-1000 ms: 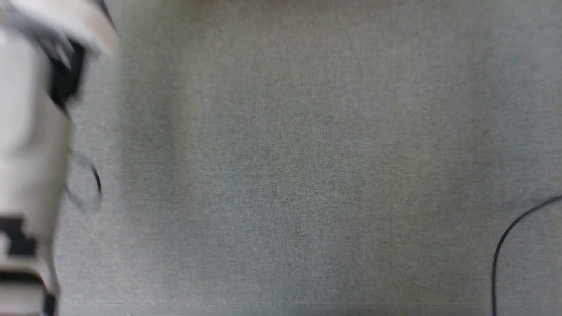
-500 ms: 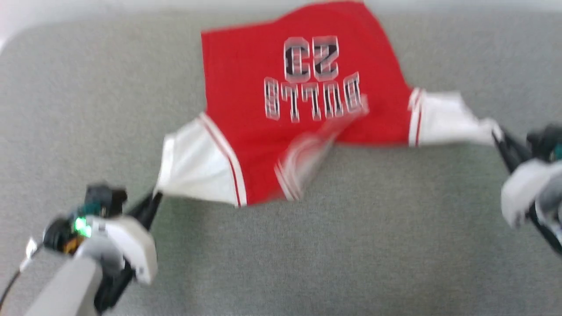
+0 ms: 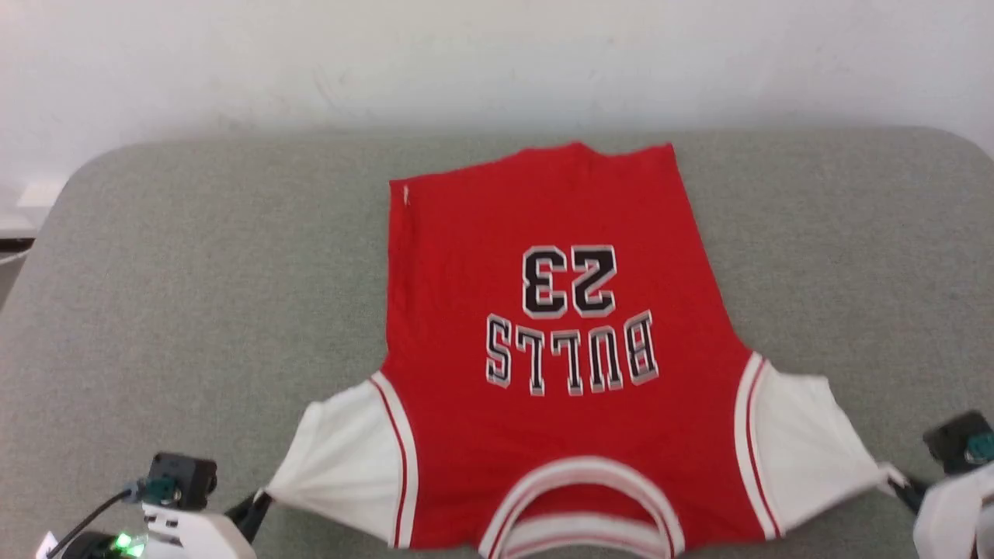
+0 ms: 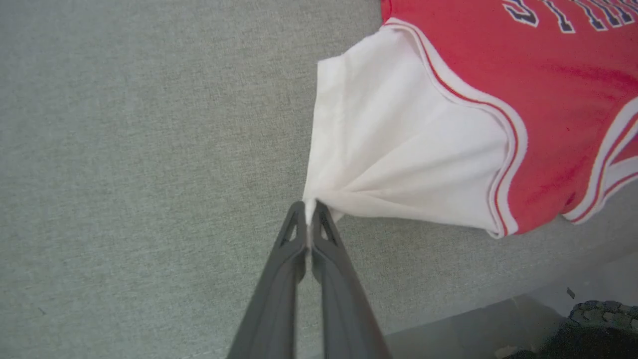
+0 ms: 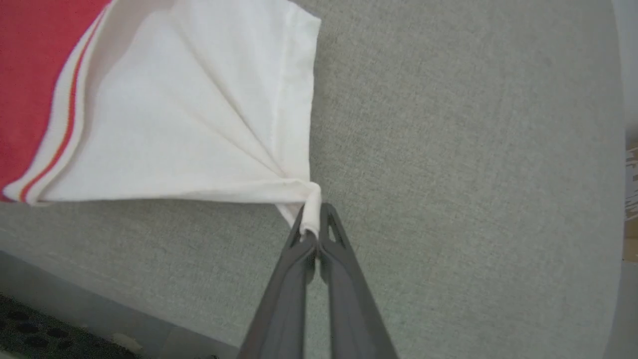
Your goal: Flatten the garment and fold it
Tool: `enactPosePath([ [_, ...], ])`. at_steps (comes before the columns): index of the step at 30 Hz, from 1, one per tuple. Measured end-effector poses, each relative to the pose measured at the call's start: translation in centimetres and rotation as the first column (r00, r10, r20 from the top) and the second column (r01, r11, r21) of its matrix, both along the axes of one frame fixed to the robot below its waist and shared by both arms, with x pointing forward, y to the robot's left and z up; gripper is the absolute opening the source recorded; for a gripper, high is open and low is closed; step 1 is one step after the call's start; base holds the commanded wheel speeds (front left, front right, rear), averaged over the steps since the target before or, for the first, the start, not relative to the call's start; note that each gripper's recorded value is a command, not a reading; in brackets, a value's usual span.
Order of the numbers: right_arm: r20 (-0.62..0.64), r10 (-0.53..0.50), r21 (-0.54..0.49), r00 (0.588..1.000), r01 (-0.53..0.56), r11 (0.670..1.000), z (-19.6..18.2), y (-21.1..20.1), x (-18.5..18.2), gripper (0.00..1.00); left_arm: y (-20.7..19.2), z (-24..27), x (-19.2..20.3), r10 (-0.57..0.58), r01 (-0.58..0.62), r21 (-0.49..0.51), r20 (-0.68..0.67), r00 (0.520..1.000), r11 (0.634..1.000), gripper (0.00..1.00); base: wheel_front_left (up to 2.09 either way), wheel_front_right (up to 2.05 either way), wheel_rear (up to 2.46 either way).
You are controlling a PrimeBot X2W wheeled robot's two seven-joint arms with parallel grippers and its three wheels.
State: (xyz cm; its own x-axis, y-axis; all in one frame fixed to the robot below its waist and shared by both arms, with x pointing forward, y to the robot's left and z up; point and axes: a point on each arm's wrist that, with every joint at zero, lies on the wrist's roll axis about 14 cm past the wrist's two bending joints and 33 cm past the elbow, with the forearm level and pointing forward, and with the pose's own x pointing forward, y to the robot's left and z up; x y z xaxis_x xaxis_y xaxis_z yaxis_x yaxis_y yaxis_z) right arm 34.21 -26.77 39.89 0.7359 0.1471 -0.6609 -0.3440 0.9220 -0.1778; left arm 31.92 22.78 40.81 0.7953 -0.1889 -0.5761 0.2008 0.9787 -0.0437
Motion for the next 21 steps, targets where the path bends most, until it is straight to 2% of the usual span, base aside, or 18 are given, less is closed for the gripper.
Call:
enactPosePath([
  [4,-0.104,-0.034,0.016,0.994,0.036,0.999,-0.6,-0.5,-3.0,0.0,-0.4,-0.1,-1.7,-0.001,0.0,-0.016,-0.043,0.999,1.0,0.0,0.0,0.0,0.0],
  [9,-0.154,-0.062,0.033,0.986,0.068,0.997,-0.5,-0.7,-4.3,0.0,-1.7,-0.6,-3.1,-0.019,0.015,-0.043,-0.104,0.994,0.999,0.0,0.0,0.0,0.0],
  [10,-0.153,-0.062,0.034,0.986,0.068,0.997,-0.3,-0.7,-4.1,0.92,-2.0,-0.6,-3.3,-0.025,0.019,-0.049,-0.108,0.994,0.999,0.0,0.0,0.0,0.0],
  [11,-0.149,-0.065,0.036,0.987,0.072,0.997,-0.1,-0.7,-3.9,1.0,-2.3,-0.4,-3.2,-0.026,0.02,-0.062,-0.105,0.994,0.998,0.0,0.0,0.0,0.0],
  [15,-0.117,-0.076,0.09,0.99,0.087,0.992,1.7,0.1,-1.9,1.0,-3.5,0.3,-3.0,-0.016,0.004,-0.117,-0.097,0.995,0.993,0.0,0.0,0.0,0.0],
  [18,-0.078,-0.096,0.195,0.992,0.11,0.975,4.3,1.5,1.1,1.0,-4.8,1.3,-2.5,-0.004,-0.01,-0.176,-0.078,0.997,0.984,0.0,0.0,0.0,0.0],
  [21,0.021,-0.075,0.208,0.997,0.069,0.976,8.1,2.2,5.0,1.0,-5.6,2.3,-2.0,0.012,-0.024,-0.205,-0.056,0.998,0.978,0.0,0.0,0.0,0.0],
])
